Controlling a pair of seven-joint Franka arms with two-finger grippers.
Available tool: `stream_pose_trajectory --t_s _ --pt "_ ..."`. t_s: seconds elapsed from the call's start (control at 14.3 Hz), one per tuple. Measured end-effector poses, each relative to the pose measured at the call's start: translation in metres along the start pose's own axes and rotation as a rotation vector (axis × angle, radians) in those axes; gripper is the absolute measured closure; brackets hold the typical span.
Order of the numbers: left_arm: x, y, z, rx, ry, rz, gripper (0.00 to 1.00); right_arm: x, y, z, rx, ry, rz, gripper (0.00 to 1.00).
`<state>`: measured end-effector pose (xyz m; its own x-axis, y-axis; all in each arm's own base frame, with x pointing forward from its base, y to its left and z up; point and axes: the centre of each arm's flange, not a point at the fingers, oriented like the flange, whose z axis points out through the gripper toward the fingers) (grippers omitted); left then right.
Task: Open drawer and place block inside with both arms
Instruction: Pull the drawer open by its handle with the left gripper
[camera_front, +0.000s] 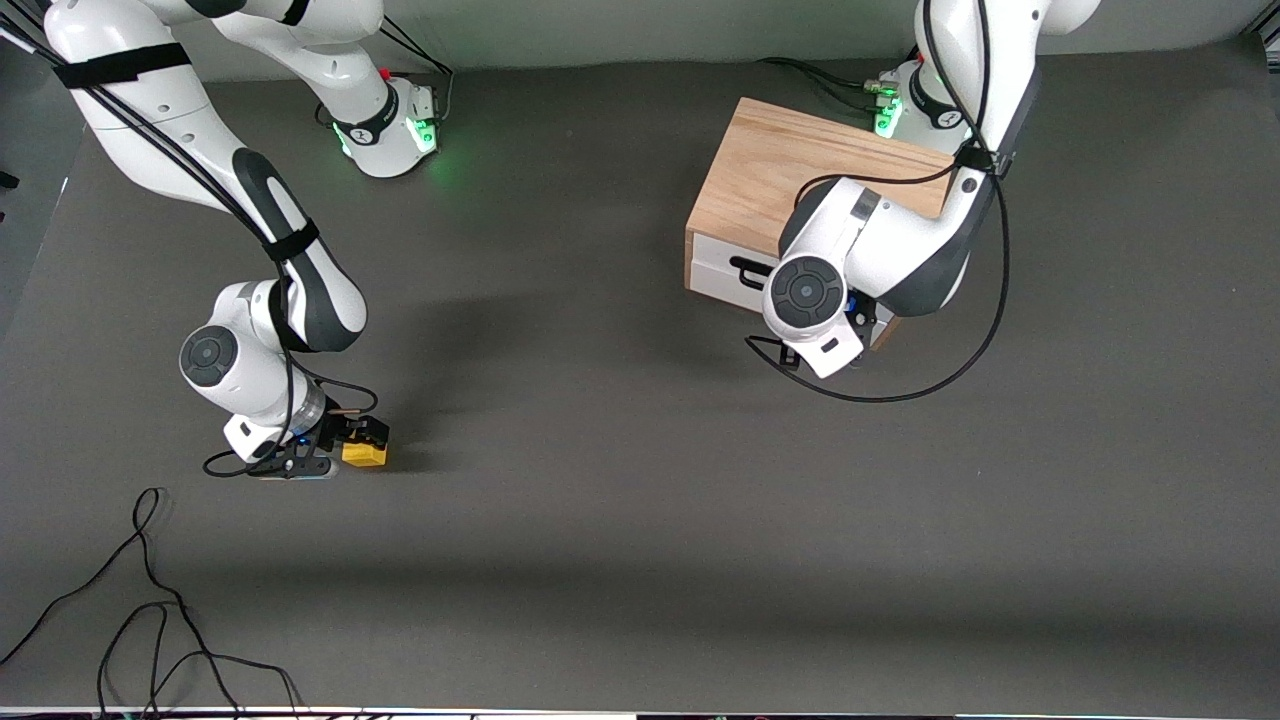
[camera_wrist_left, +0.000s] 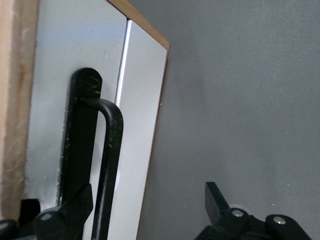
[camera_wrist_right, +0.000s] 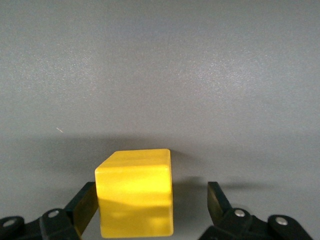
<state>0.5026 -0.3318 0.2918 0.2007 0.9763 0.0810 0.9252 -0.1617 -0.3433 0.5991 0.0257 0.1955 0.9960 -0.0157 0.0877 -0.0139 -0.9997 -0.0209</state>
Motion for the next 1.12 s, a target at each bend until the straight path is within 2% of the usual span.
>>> stream_pose_trajectory --t_s 0.35,0.77,0.84,0.98,1.12 --pt "-0.001 0.004 0.003 0.002 -0.001 -0.001 0.0 0.0 0.0 0.0 0.0 0.0 0.0 0.16" --pt "-0.002 0.008 -0.005 -0.015 -0.009 -0.001 0.0 0.0 0.0 0.0 0.0 0.0 0.0 0.22" --pt "-0.002 0.008 -0.005 -0.018 -0.01 -0.001 0.0 0.0 0.0 0.0 0.0 0.0 0.0 0.26" --pt "-0.003 0.009 -0.005 -0.022 -0.012 -0.001 0.0 0.0 0.0 0.0 0.0 0.001 0.0 0.45" --pt "-0.003 0.01 -0.003 -0.019 -0.011 0.0 0.0 0.0 0.0 0.0 0.0 0.001 0.0 0.45"
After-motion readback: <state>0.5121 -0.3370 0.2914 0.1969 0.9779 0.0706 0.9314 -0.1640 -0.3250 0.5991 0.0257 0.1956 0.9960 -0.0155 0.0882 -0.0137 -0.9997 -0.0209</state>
